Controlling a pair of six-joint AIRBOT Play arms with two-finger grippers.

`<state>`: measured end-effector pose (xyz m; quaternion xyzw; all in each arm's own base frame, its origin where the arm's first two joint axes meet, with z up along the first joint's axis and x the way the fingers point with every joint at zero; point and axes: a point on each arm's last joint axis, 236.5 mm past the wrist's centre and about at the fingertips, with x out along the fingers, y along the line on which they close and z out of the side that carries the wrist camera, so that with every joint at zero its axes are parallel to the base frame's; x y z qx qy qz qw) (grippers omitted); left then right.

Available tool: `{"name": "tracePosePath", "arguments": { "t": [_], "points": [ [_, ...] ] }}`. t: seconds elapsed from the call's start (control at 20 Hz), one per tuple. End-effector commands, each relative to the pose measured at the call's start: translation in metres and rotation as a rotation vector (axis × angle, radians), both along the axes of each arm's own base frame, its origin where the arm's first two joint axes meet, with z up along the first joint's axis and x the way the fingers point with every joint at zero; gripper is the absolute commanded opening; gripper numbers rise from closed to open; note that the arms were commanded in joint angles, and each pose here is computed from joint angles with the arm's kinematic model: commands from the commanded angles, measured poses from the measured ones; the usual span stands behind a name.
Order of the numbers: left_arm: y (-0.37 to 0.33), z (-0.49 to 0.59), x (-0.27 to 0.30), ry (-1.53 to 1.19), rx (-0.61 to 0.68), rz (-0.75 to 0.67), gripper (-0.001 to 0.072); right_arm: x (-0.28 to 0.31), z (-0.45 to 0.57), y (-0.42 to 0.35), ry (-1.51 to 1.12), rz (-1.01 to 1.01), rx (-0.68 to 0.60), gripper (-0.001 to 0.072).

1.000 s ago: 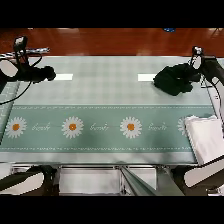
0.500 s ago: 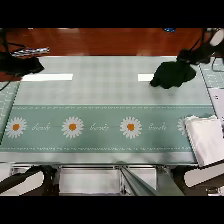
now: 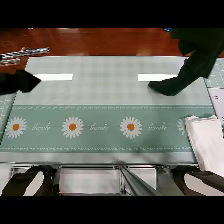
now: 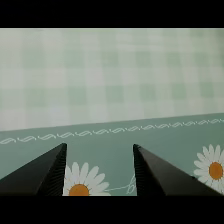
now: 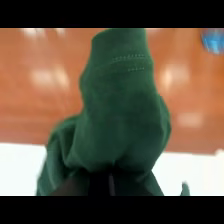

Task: Fold the shirts.

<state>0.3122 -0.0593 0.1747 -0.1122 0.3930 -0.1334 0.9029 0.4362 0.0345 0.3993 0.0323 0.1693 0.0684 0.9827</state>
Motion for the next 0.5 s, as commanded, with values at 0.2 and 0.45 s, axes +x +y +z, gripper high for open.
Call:
{"name": "tracePosePath", "arguments": {
  "t": [0.2,0.45],
  "points": [
    [-0.010,-0.026,-0.046,-0.009,-0.010,-0.014,0.0505,-0.091,0.064,0.078,-0.152,0.225,0.010,0.0033],
    [-0.001,-0.012,-0.029,-0.092,-0.013,0.037,0.0505,-0.103,-0.010,0.159,0.106,0.466,-0.039,0.0034]
  ]
}}
